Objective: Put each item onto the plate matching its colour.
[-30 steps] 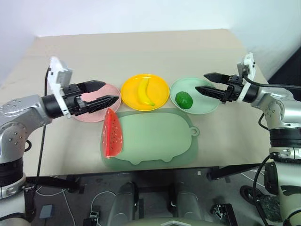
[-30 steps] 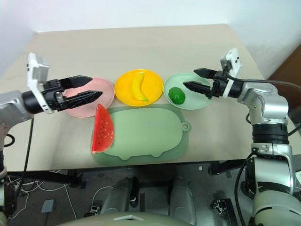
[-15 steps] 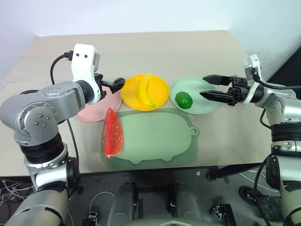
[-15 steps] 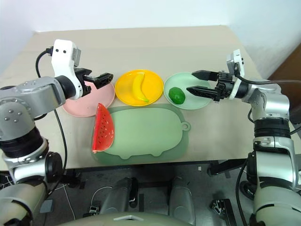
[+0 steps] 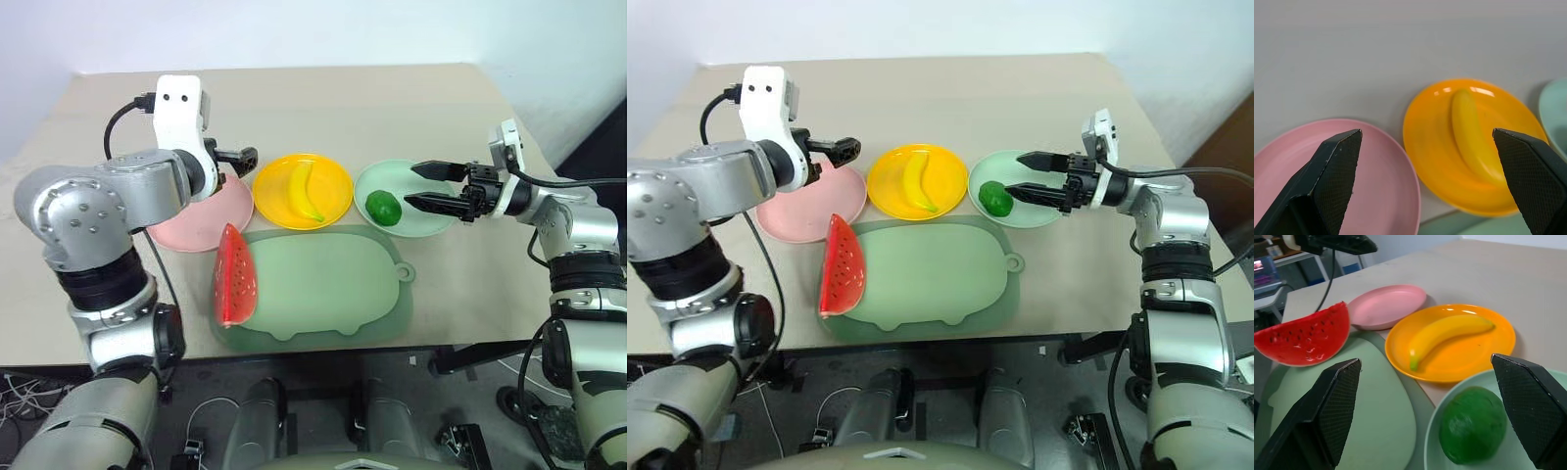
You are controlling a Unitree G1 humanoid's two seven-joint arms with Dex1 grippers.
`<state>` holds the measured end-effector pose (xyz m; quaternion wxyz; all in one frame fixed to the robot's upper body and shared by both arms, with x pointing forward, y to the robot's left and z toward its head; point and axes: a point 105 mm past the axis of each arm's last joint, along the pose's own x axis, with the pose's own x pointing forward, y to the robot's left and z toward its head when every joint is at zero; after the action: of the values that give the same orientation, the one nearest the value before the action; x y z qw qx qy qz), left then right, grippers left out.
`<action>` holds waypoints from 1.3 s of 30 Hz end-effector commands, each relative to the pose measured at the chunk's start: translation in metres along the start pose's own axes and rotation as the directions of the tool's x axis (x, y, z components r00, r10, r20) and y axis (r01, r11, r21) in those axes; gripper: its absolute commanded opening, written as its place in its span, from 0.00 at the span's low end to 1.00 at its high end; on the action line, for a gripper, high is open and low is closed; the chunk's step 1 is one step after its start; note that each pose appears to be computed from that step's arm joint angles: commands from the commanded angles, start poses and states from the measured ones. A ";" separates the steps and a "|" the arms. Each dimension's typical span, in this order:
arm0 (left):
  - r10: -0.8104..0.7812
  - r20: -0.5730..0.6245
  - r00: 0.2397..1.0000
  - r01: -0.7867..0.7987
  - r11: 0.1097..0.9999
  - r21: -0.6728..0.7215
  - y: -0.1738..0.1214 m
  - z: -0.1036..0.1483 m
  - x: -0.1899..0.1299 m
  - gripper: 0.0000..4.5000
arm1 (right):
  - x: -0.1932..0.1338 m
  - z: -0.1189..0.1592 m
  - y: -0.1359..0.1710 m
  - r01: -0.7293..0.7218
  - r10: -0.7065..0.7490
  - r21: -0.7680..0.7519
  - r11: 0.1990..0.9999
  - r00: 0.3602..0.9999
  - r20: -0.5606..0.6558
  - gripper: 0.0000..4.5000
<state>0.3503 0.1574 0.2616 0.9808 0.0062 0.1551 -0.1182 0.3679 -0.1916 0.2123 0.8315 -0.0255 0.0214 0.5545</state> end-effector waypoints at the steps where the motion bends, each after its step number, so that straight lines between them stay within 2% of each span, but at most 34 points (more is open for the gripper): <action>1: -0.088 0.010 0.996 0.086 0.993 0.078 -0.008 0.015 -0.014 1.00 | 0.003 0.011 0.000 -0.001 0.002 -0.041 0.999 0.999 0.037 1.00; 6: -0.249 -0.039 0.968 0.253 0.958 0.138 -0.011 0.024 -0.034 1.00 | 0.005 0.011 -0.001 0.003 -0.001 -0.039 0.999 0.999 0.047 1.00; 8: -0.526 0.025 0.850 0.521 0.847 0.102 -0.026 0.037 -0.052 1.00 | 0.005 0.011 -0.001 0.008 -0.006 -0.035 0.999 0.998 0.061 1.00; 9: -0.642 0.056 0.764 0.635 0.765 0.104 -0.031 0.043 -0.062 1.00 | 0.005 0.011 -0.001 0.013 -0.011 -0.032 0.999 0.998 0.067 1.00; 10: -0.678 0.074 0.732 0.668 0.734 0.124 -0.027 0.045 -0.065 1.00 | 0.004 0.011 -0.002 0.017 -0.015 -0.029 0.999 0.997 0.072 1.00; 11: -0.686 0.073 0.724 0.672 0.726 0.145 -0.021 0.045 -0.064 1.00 | 0.005 0.011 -0.002 0.019 -0.017 -0.027 0.999 0.997 0.074 1.00; 13: -0.691 0.059 0.720 0.643 0.697 0.317 -0.005 0.041 -0.058 1.00 | 0.004 0.012 -0.003 0.029 -0.027 -0.023 0.999 0.996 0.085 1.00; 15: -0.696 0.001 0.718 0.608 0.628 0.486 0.007 0.032 -0.052 1.00 | 0.003 0.012 -0.003 0.035 -0.033 -0.022 0.999 0.995 0.091 1.00; 16: -0.727 -0.004 0.687 0.614 0.577 0.539 0.007 0.031 -0.053 1.00 | 0.003 0.012 -0.003 0.037 -0.035 -0.023 0.999 0.995 0.092 1.00; 20: -0.749 -0.051 0.661 0.558 0.445 0.701 0.019 0.028 -0.044 1.00 | 0.001 0.013 -0.005 0.057 -0.055 -0.017 0.998 0.993 0.103 1.00; 21: -0.770 -0.083 0.633 0.565 0.385 0.729 0.020 0.024 -0.043 1.00 | 0.000 0.012 -0.005 0.060 -0.058 -0.015 0.998 0.993 0.105 1.00; 24: -0.802 -0.215 0.558 0.610 0.221 0.761 0.024 0.009 -0.043 1.00 | -0.001 0.011 -0.005 0.070 -0.068 -0.013 0.997 0.992 0.107 1.00; 31: -0.810 -0.327 0.487 0.661 0.097 0.744 0.022 0.002 -0.040 1.00 | -0.003 0.012 -0.007 0.091 -0.090 -0.003 0.996 0.989 0.120 1.00; 34: -0.806 -0.407 0.430 0.654 -0.033 0.756 0.012 -0.012 -0.045 1.00 | -0.003 0.012 -0.007 0.098 -0.097 0.004 0.995 0.987 0.128 1.00; 36: -0.793 -0.449 0.412 0.658 -0.082 0.748 0.011 -0.019 -0.045 1.00 | -0.002 0.013 -0.007 0.101 -0.101 0.007 0.995 0.986 0.133 1.00; 39: -0.799 -0.491 0.347 0.653 -0.170 0.738 -0.001 -0.026 -0.051 1.00 | -0.002 0.013 -0.008 0.105 -0.105 0.010 0.994 0.985 0.133 1.00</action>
<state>0.3041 0.1778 0.2402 0.5951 0.3951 0.0062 -0.6998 0.3768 -0.1960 0.2092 0.8617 0.0168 -0.0020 0.5072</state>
